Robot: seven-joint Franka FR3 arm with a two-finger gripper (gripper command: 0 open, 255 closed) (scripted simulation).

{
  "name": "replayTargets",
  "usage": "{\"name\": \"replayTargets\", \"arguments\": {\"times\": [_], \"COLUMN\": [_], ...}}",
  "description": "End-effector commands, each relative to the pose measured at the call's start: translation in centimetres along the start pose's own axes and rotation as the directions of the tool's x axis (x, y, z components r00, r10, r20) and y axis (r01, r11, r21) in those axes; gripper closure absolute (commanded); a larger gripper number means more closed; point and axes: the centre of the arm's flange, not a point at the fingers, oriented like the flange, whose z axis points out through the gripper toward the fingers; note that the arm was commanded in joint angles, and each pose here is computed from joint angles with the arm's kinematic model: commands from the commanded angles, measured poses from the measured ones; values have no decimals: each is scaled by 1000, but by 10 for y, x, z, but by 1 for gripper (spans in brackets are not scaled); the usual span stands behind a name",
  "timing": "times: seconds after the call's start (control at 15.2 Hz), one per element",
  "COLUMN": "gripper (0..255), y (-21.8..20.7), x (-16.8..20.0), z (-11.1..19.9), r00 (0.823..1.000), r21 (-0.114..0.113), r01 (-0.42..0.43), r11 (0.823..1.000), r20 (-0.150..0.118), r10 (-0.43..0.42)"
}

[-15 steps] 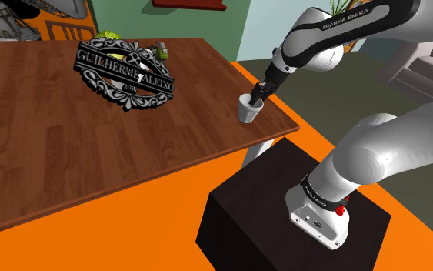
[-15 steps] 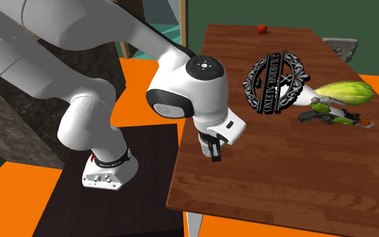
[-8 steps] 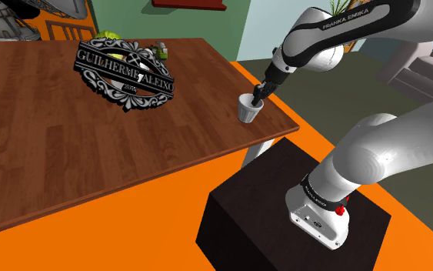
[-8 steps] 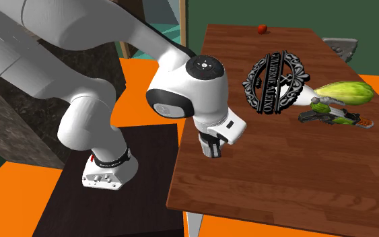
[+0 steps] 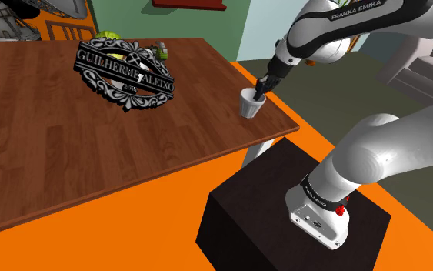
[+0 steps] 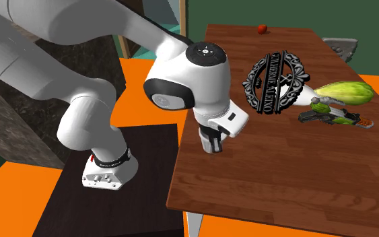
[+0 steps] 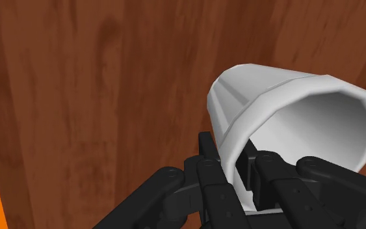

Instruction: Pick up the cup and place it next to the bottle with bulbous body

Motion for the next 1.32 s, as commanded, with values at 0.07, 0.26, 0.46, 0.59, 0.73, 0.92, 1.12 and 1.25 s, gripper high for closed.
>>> {"name": "replayTargets", "arguments": {"times": [0.07,0.26,0.46,0.59,0.73,0.92,1.12,1.25], "gripper": [255,255,255,255,255,255,255,255], "y": [-3,-5,-8,-9,-11,-13,-16,-18], "x": [2,5,8,10,12,14,17,19], "z": [-15,-31,-46,-56,-66,-82,-97,-108], "r00": [1000,1000,1000,1000,1000,1000,1000,1000], "r21": [0,0,0,0,0,0,0,0], "r01": [0,0,0,0,0,0,0,0], "r11": [1000,1000,1000,1000,1000,1000,1000,1000], "r20": [0,0,0,0,0,0,0,0], "r10": [0,0,0,0,0,0,0,0]}}
